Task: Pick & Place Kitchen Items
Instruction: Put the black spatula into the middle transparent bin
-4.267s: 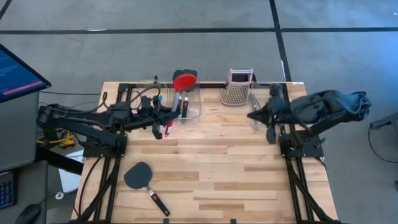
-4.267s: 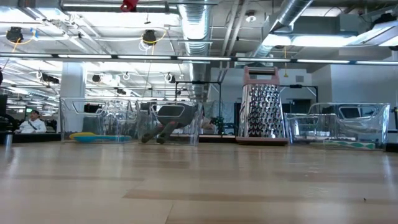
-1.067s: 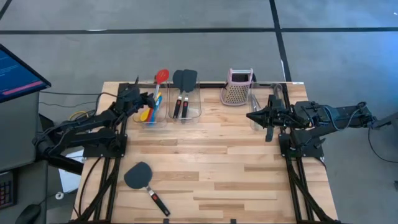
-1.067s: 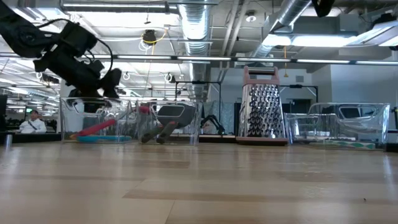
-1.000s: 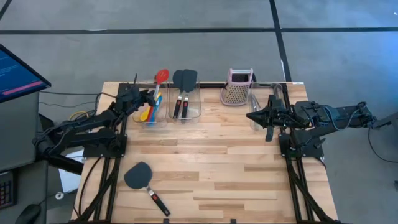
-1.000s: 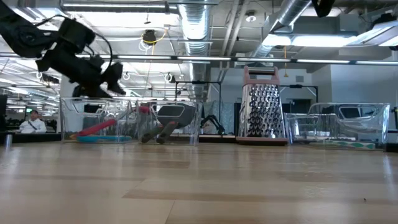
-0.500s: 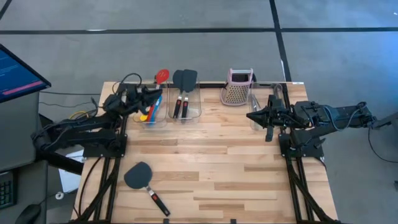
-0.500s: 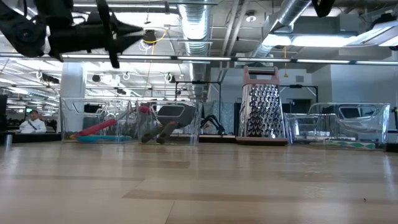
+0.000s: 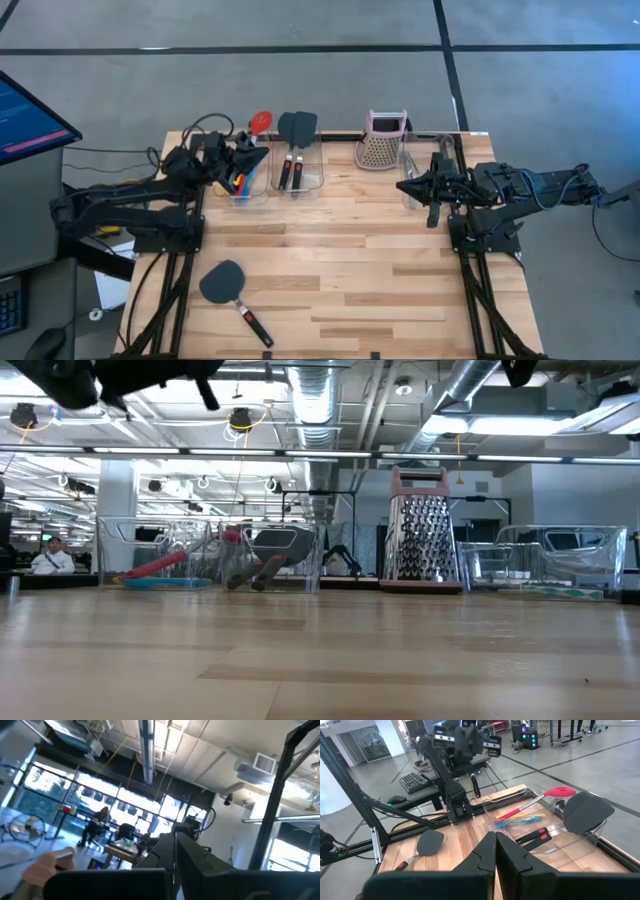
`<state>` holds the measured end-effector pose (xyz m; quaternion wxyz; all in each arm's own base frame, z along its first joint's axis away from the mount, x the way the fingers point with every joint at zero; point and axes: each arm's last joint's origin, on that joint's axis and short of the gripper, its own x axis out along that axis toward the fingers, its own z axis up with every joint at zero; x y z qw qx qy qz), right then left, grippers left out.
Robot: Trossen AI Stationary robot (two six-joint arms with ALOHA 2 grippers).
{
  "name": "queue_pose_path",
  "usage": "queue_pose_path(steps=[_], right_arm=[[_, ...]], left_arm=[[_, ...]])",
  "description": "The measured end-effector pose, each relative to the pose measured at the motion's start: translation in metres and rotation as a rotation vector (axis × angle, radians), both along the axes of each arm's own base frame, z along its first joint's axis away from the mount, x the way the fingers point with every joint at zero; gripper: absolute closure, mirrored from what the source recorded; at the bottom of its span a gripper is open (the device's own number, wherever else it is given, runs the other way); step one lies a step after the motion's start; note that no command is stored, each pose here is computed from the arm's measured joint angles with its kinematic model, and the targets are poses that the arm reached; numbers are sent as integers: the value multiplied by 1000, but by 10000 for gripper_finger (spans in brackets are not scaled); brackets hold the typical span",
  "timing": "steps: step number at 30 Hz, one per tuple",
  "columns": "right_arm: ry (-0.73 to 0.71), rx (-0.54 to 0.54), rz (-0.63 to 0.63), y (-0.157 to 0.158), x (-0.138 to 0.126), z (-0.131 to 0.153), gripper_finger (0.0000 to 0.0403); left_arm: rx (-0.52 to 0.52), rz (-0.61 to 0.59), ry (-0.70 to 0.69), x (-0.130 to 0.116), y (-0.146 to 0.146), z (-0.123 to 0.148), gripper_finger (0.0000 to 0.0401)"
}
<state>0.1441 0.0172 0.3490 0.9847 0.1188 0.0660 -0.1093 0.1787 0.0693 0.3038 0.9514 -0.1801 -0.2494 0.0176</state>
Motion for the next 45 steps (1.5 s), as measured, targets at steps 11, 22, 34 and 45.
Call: queue_pose_path(steps=[11,22,34,45], right_arm=[[6,-1,0,0,0,-1,401],[7,-1,0,0,0,-1,401],[10,-2,0,0,1,-1,401],[95,-19,0,4,21,-13,401]], left_arm=[[-15,-35,285,26,-31,41,400],[5,-169,489,26,-70,68,400],[-186,-363,706,23,-135,48,401],[-251,-602,1161,19,-211,-7,401]])
